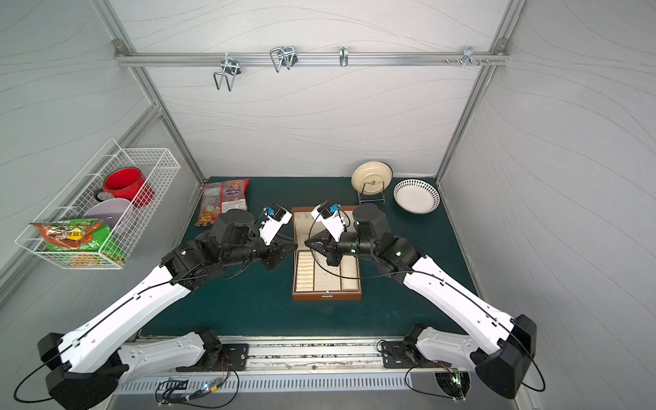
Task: Put jewelry chain into jewelry box
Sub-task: Hang the necklace on the jewelry box clasp.
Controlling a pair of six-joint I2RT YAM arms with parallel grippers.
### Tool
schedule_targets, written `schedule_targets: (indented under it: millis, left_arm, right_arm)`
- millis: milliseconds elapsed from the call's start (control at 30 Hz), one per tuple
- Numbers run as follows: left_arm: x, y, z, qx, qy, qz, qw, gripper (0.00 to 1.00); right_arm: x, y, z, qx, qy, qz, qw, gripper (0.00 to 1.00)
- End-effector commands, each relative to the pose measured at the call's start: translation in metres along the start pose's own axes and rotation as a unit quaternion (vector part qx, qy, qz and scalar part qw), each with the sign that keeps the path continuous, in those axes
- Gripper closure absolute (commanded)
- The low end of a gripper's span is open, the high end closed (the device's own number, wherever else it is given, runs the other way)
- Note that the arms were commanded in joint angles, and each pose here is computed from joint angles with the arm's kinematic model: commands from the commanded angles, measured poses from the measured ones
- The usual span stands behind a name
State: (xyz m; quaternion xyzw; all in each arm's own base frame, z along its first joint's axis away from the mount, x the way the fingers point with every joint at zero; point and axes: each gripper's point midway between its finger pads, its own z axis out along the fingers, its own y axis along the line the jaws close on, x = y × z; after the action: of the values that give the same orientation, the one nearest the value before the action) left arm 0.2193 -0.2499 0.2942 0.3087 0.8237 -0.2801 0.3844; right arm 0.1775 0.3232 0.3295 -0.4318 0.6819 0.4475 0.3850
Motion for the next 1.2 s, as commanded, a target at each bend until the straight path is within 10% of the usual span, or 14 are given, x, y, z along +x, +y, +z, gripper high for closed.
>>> schedule_targets:
  millis: [0, 900, 1167]
  left_arm:
    - [-0.025, -0.014, -0.006, 0.040, -0.062, -0.011, 0.997, 0.71]
    - [-0.031, -0.043, 0.023, 0.145, -0.068, -0.013, 0.987, 0.76]
    - [-0.028, -0.045, 0.030, 0.155, -0.063, -0.015, 0.986, 0.94]
  right_arm:
    - [0.008, 0.010, -0.007, -0.029, 0.038, 0.017, 0.999, 1.00]
    - [-0.003, 0.012, -0.021, -0.032, 0.035, 0.028, 0.999, 1.00]
    - [-0.006, 0.006, -0.023, -0.026, 0.023, 0.032, 0.999, 1.00]
